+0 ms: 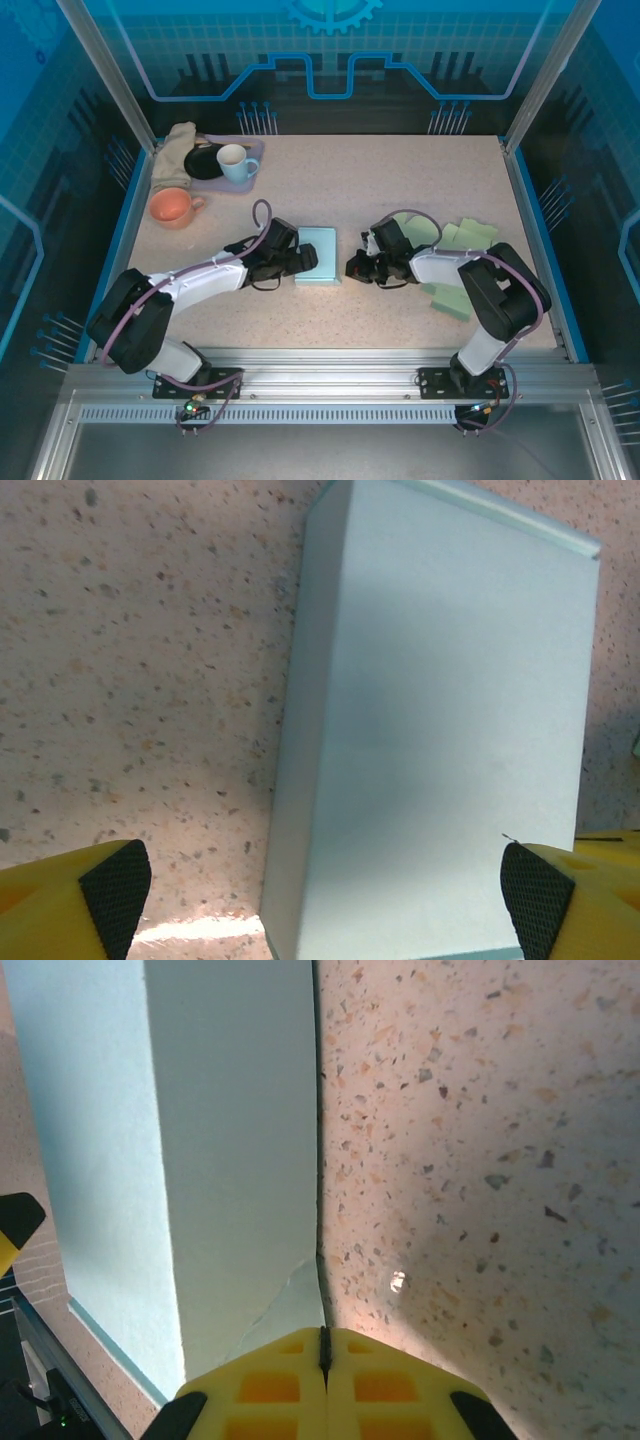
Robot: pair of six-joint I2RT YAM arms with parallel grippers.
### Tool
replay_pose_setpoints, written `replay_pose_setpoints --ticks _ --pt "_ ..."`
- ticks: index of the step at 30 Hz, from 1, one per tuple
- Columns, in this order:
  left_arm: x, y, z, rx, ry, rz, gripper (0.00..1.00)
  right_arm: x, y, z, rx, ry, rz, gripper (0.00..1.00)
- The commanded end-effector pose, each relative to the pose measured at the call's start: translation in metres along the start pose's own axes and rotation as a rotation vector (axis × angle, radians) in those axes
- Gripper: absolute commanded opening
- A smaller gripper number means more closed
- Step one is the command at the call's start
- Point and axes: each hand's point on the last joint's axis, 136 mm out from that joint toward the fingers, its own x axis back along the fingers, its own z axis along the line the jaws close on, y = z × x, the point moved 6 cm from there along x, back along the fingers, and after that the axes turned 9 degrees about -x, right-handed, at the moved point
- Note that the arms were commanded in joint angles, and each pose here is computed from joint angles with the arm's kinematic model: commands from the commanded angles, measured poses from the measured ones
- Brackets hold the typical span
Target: Fold the paper box
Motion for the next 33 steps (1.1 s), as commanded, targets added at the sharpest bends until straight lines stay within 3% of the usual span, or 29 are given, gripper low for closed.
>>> replay_pose_setpoints --ticks 1,26,33 --pt "-0.003 -0.001 -0.006 -0.001 0.007 -0.007 0.93 0.002 -0.013 -0.005 0.010 -0.030 0.023 0.00" --pt "-0.017 -0.013 -0.023 -0.036 0.002 0.025 0.93 -0.023 -0.022 -0.008 0.002 -0.029 0.125 0.01" --pt "-0.025 -0.016 -0.041 -0.060 -0.064 0.045 0.93 -0.025 -0.022 -0.007 0.004 -0.025 0.133 0.01"
